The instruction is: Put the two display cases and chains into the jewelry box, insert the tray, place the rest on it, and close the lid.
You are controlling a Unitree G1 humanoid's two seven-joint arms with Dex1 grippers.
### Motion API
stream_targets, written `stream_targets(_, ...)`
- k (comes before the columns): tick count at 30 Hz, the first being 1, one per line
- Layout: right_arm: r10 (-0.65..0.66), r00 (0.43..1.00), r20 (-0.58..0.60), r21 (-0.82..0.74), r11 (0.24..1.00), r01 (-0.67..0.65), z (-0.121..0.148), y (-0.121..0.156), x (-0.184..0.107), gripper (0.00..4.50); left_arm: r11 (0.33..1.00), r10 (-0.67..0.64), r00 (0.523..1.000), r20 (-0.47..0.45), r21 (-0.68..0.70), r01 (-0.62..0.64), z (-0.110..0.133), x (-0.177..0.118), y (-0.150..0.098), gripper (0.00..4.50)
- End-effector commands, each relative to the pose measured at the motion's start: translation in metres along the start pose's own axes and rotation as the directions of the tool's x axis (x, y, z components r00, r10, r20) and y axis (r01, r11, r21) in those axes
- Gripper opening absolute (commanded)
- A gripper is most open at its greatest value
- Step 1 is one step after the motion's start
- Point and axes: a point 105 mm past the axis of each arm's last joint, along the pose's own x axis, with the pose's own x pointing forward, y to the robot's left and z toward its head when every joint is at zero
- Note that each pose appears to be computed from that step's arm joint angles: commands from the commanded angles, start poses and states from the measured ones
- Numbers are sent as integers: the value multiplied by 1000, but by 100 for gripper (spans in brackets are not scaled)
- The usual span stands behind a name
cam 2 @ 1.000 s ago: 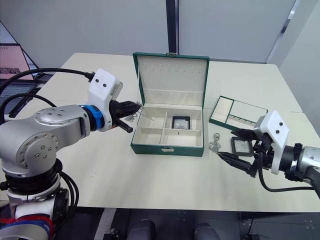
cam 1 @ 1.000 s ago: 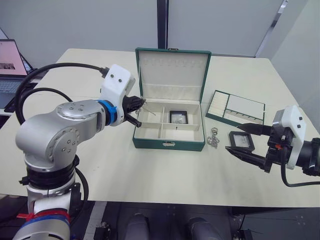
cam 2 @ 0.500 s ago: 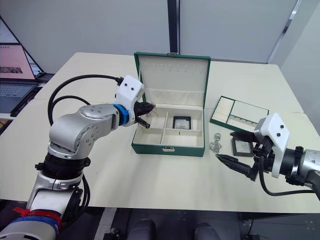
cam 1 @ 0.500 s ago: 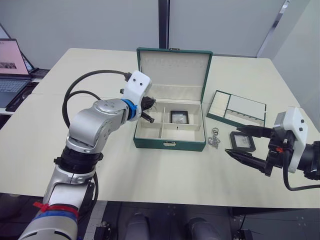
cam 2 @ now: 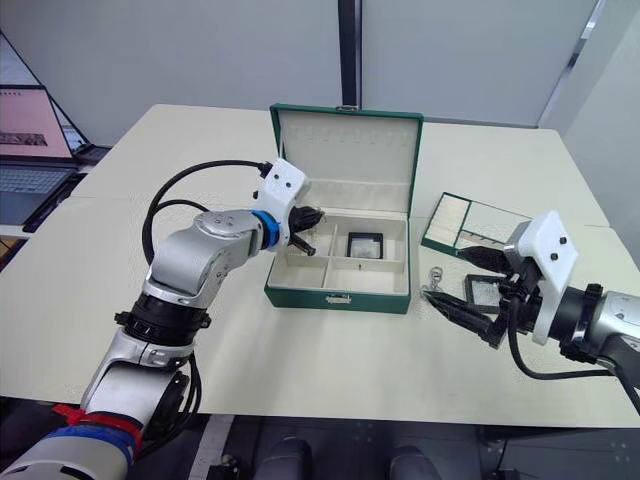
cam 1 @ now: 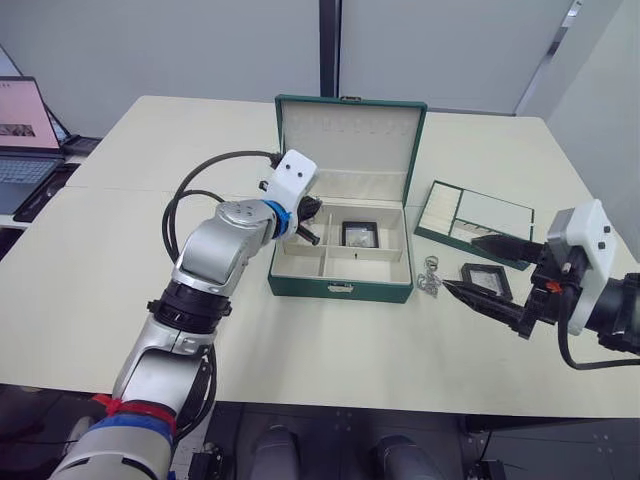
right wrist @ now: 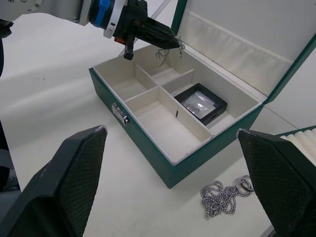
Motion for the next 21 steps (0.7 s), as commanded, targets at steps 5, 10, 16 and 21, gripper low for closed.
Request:
stream_targets(5,-1,999,38,-7,1000,2,11,1,1,450,999,6,999,48,52,-9,17,1,2,3)
stream_targets(10,0,999,54,7,1000,-1,14,0,2,450,999,4,1000,30,54,-5,11,3,0,3)
stream_targets(16,2,999,53,8,1000,-3,15,0,0,450,998,8,1000,20,58,-9,9,1,1,3)
stream_targets(21,8,999,52,7,1000,-9,15,0,-1,450,998,7,1000,14,58,-7,7,-2,1,3)
